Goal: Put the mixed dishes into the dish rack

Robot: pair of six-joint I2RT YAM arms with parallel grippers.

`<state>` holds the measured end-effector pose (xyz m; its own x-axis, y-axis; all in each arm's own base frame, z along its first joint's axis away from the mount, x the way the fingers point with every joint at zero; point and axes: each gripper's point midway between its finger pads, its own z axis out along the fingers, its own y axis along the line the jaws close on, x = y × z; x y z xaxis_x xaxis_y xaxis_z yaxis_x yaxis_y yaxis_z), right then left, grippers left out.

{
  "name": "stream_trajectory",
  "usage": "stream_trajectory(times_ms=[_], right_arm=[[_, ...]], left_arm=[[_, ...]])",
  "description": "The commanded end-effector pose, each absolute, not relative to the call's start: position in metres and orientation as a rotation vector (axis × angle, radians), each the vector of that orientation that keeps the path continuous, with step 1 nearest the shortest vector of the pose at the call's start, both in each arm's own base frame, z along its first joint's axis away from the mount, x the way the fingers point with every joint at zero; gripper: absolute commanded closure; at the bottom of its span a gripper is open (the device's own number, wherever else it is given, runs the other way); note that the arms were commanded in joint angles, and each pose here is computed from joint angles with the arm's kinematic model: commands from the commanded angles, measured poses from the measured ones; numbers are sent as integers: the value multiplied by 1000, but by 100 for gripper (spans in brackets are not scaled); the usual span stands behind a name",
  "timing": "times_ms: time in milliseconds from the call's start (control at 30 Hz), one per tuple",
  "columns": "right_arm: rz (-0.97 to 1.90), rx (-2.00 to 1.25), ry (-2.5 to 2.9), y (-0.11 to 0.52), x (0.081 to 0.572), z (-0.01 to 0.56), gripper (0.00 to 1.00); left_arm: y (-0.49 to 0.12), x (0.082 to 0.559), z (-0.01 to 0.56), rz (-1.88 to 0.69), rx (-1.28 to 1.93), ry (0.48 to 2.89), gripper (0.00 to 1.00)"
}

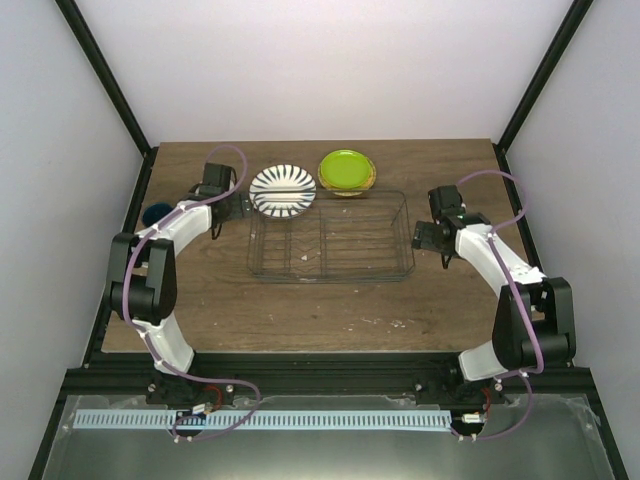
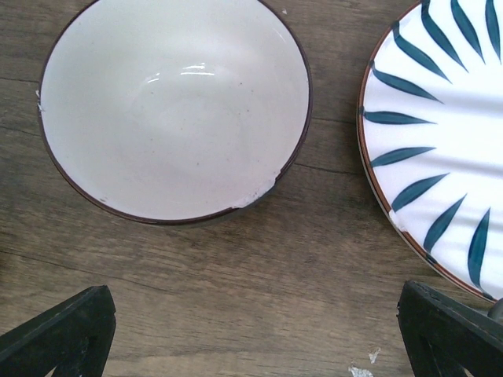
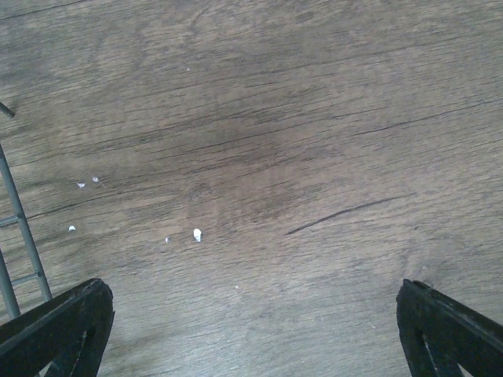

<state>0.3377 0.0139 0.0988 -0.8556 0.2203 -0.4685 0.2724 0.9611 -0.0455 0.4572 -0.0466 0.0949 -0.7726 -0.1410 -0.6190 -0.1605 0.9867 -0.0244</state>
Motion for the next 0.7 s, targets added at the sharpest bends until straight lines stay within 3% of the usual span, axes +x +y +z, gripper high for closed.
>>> stream_trajectory(times_ms=[0, 300, 667], right_arm=[[-108, 299, 2701, 32, 322, 86, 0], [-202, 300, 2673, 20, 324, 100, 0], [-412, 367, 2563, -14, 342, 150, 0]], left_arm=[[-65, 467, 100, -27, -160, 2455, 0], [-54, 450, 109, 29, -187, 2451, 0], [1, 418, 166, 123, -294, 2397, 0]])
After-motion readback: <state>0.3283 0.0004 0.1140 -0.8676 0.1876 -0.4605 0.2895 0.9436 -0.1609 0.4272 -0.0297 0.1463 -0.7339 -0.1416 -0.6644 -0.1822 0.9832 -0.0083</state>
